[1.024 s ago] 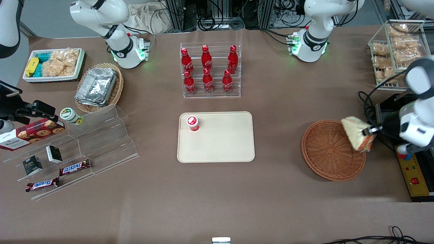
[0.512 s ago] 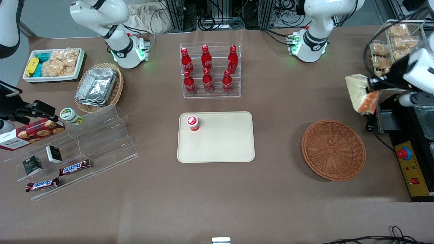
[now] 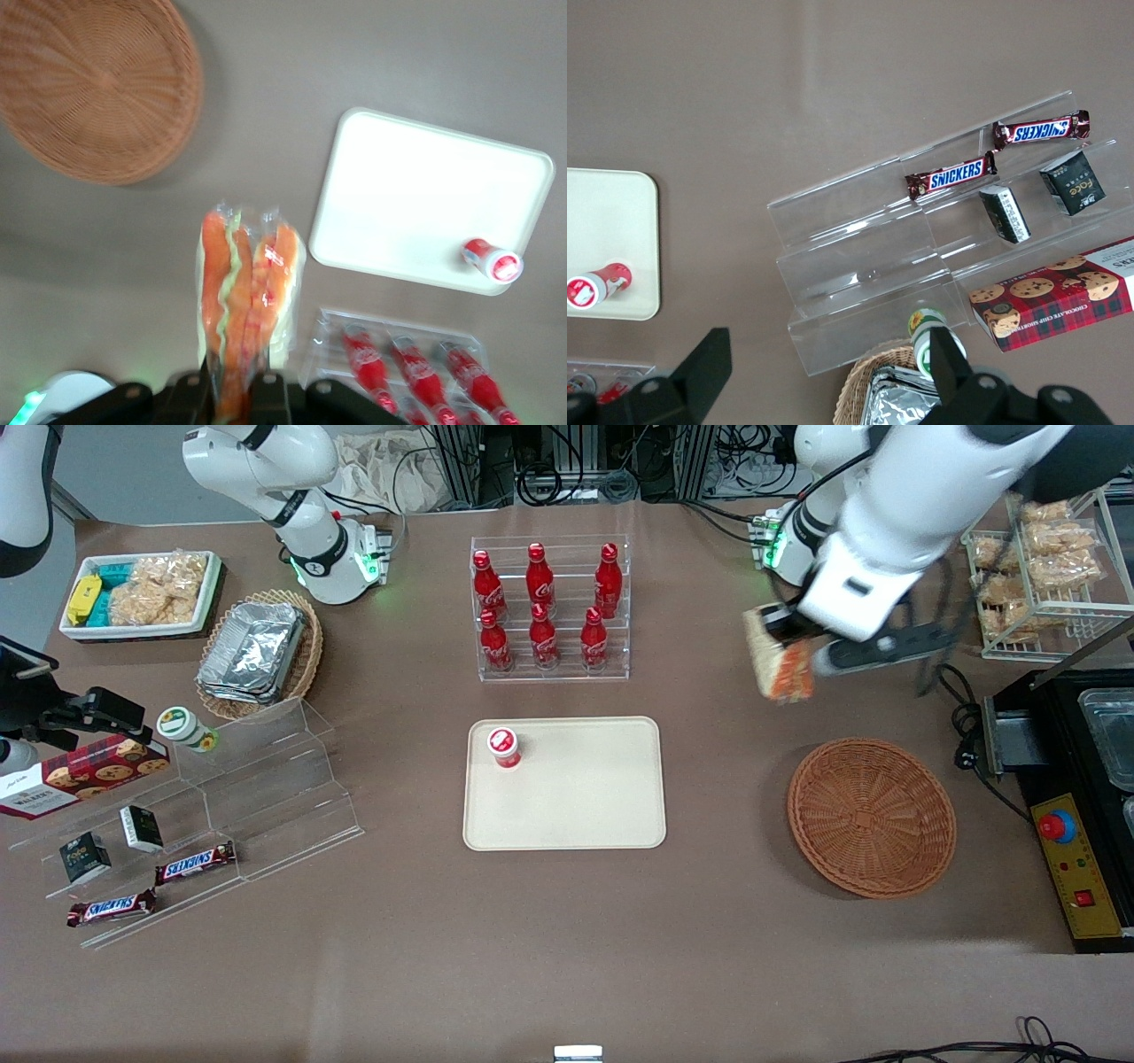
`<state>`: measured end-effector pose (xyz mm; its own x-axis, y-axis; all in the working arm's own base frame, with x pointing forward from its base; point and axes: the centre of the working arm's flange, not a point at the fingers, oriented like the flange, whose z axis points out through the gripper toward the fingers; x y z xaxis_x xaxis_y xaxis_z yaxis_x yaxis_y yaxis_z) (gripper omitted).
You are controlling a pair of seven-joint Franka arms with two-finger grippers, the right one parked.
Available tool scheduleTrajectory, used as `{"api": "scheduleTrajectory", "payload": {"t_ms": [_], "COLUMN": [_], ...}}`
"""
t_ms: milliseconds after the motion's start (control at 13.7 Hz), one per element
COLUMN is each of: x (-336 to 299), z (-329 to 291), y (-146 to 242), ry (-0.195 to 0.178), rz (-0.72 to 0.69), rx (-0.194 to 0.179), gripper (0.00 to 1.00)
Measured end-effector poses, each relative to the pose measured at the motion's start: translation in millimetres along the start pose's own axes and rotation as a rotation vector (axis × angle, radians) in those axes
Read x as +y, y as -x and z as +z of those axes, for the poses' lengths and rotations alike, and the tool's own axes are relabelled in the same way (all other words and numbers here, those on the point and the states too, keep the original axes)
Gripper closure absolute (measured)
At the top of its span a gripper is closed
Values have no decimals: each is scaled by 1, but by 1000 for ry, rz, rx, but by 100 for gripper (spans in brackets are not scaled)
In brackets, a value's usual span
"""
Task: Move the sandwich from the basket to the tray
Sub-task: 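Carry the sandwich over the cream tray and lower it onto the tray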
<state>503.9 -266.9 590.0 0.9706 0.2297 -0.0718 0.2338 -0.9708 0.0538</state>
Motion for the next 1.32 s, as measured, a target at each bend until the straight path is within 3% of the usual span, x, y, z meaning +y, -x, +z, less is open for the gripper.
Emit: {"api": "scheduleTrajectory", "payload": {"t_ms": [439, 805, 1098, 1171, 1317], "x": [97, 121, 120, 118, 115], "z": [177, 292, 335, 339, 339], "y": [-25, -40, -51, -56, -63], "ry": [39, 19, 32, 40, 52], "rz": [-31, -49, -52, -60, -72], "rx": [-56, -25, -24, -20, -8], "gripper": [85, 85, 85, 81, 62]}}
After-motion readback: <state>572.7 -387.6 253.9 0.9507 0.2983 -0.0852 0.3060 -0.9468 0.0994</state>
